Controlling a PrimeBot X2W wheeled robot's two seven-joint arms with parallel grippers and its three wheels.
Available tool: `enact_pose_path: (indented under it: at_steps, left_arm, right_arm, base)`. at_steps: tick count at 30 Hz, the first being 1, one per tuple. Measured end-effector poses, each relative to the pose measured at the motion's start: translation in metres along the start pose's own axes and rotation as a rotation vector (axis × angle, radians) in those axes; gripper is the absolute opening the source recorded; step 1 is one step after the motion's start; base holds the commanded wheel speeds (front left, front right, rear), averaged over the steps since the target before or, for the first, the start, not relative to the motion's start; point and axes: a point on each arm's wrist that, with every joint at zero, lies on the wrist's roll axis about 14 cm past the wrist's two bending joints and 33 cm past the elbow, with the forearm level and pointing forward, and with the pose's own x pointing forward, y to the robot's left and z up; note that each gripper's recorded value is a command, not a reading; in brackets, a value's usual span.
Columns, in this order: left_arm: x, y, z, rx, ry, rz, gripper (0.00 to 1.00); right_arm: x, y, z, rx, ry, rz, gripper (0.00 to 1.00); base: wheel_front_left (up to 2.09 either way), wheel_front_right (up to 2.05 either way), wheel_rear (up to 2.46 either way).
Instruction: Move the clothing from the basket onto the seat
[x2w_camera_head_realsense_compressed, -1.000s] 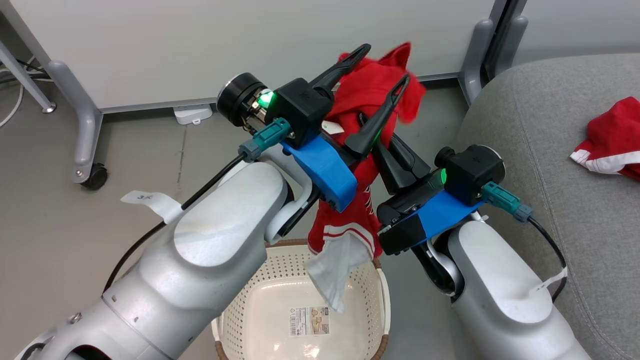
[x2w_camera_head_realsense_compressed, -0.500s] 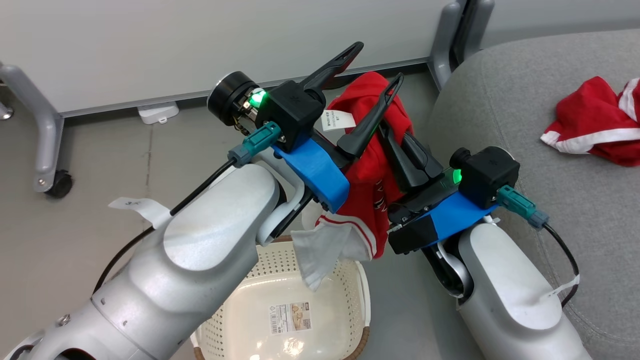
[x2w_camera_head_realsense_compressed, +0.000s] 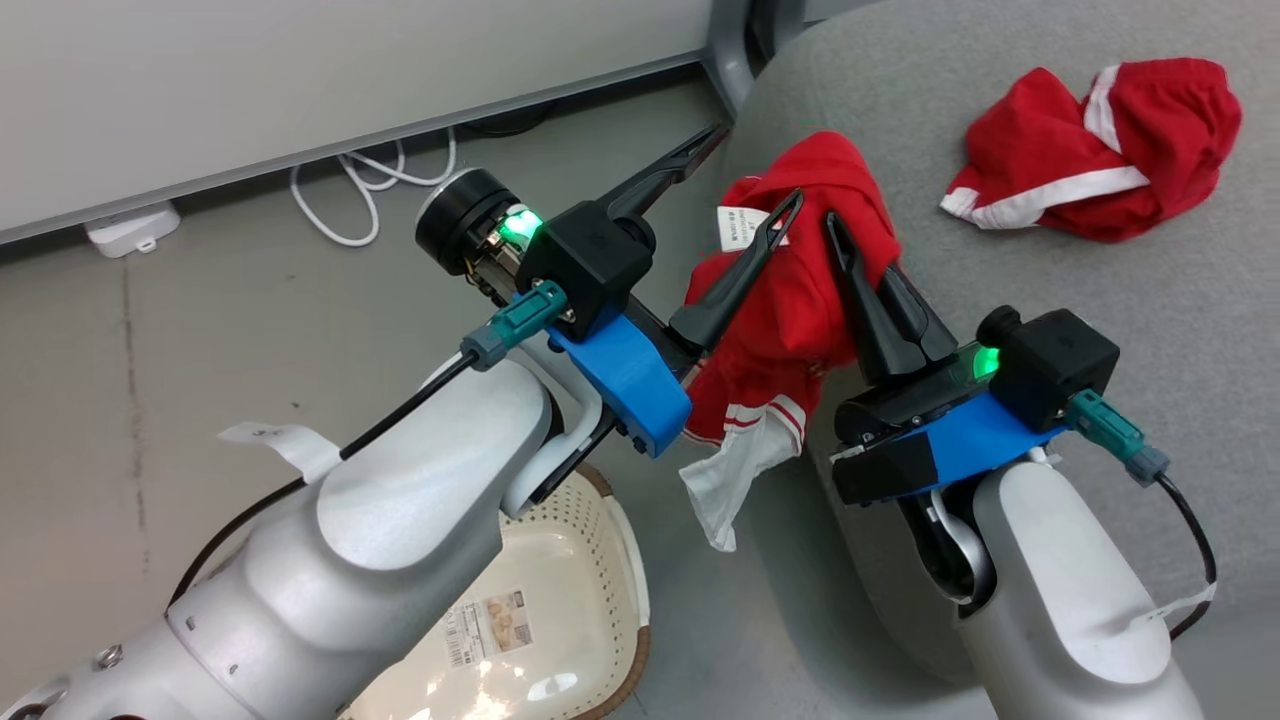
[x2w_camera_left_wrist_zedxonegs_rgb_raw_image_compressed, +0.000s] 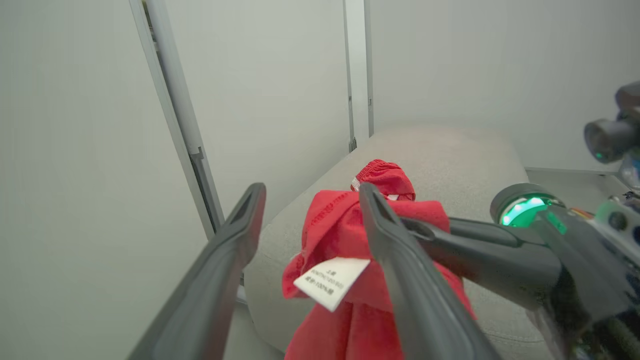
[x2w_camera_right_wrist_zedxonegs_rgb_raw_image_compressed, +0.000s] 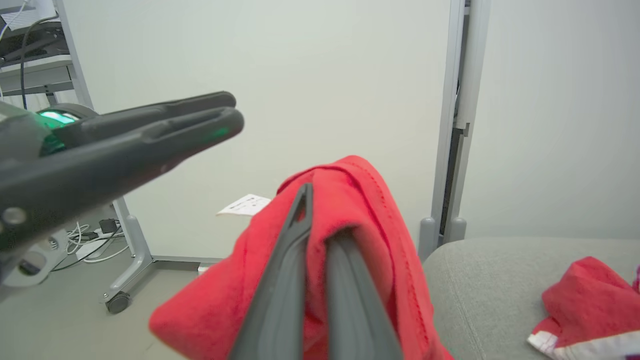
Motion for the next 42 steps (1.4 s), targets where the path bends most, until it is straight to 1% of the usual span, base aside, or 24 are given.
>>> enact_pose_path:
  at_steps: [1,2,3,12,17,23,26,29,36,39,42]
  left_arm:
    - [0.0,0.0,0.0,0.0,0.0,0.0,1.0]
    - [0.006,-0.006,-0.005,-0.009,0.003,-0.025,1.0]
    - [0.009,-0.011,-0.008,-0.014,0.006,-0.041,1.0]
    - [0.034,-0.051,-0.023,-0.063,0.003,-0.181,1.0]
    - [0.039,-0.059,-0.029,-0.073,0.005,-0.209,1.0]
    - [0.038,-0.058,-0.03,-0.074,0.002,-0.206,1.0]
    - [0.035,-0.052,-0.032,-0.071,-0.005,-0.19,1.0]
    - [0.033,-0.043,-0.039,-0.074,-0.003,-0.174,1.0]
    - [0.03,-0.009,-0.062,-0.083,-0.001,-0.12,1.0]
    - [0.028,0.007,-0.078,-0.089,0.001,-0.097,1.0]
    - [0.024,0.023,-0.099,-0.097,0.017,-0.075,1.0]
  right_arm:
    - [0.0,0.0,0.0,0.0,0.0,0.0,0.0]
    - [-0.007,-0.015,0.001,-0.009,0.002,-0.045,0.0]
    - [-0.011,-0.022,0.002,-0.014,0.002,-0.065,0.0]
    - [-0.054,-0.073,0.0,-0.054,0.034,-0.235,0.0]
    - [-0.064,-0.083,0.0,-0.065,0.044,-0.27,0.0]
    - [-0.065,-0.09,0.004,-0.06,0.03,-0.294,0.0]
    - [-0.054,-0.096,0.015,-0.073,-0.01,-0.297,0.0]
    - [-0.029,-0.097,0.029,-0.12,-0.058,-0.268,0.0]
    - [0.04,-0.123,0.092,-0.257,-0.262,-0.276,0.0]
    - [0.064,-0.136,0.117,-0.325,-0.348,-0.3,0.0]
    - [0.083,-0.156,0.141,-0.391,-0.429,-0.336,0.0]
  base:
    - [0.0,0.0,0.0]
    - [0.0,0.0,0.0]
    - [0.0,0.0,0.0]
    - [0.0,0.0,0.0]
    - [0.0,0.0,0.0]
    - [0.0,0.0,0.0]
    - [0.0,0.0,0.0]
    - [0.0,0.0,0.0]
    - [0.0,0.0,0.0]
    - [0.0,0.0,0.0]
    - [0.0,0.0,0.0]
